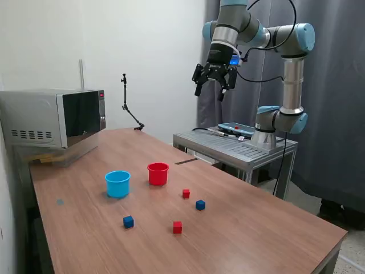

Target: Place red objects in the red bin, and blue objects in the blue bin.

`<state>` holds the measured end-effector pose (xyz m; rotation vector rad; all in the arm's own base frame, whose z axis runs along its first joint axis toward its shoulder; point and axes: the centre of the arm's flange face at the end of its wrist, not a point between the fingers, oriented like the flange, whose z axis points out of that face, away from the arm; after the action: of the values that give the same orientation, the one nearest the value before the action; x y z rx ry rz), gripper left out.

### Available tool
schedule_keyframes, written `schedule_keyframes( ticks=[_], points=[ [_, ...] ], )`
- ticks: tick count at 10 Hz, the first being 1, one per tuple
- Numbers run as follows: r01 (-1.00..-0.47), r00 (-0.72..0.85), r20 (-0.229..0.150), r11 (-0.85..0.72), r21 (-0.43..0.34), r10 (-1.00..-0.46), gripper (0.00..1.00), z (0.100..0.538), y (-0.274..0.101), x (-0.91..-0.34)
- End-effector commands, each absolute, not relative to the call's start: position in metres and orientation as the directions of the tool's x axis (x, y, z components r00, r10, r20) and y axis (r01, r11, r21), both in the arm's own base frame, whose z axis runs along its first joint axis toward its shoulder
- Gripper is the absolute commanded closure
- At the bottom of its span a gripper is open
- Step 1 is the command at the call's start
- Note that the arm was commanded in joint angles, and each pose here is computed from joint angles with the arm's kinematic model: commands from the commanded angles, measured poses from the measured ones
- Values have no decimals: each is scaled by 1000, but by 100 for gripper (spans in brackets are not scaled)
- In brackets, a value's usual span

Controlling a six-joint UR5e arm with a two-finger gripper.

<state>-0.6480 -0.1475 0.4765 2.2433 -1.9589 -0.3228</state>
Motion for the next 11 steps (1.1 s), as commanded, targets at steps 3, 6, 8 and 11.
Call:
schedule_keyframes(
  ticks=[3, 6, 8, 11],
  points=[
    [-929, 250, -101, -268, 256, -963, 0, 420, -149, -730],
    [-913, 317, -54, -320, 253, -947, 0, 372, -155, -756],
    [-907, 314, -62, -318, 277, -947, 0, 356, -156, -774],
    [-919, 234, -46, -236, 317, -971, 0, 333, -156, -809]
  ],
)
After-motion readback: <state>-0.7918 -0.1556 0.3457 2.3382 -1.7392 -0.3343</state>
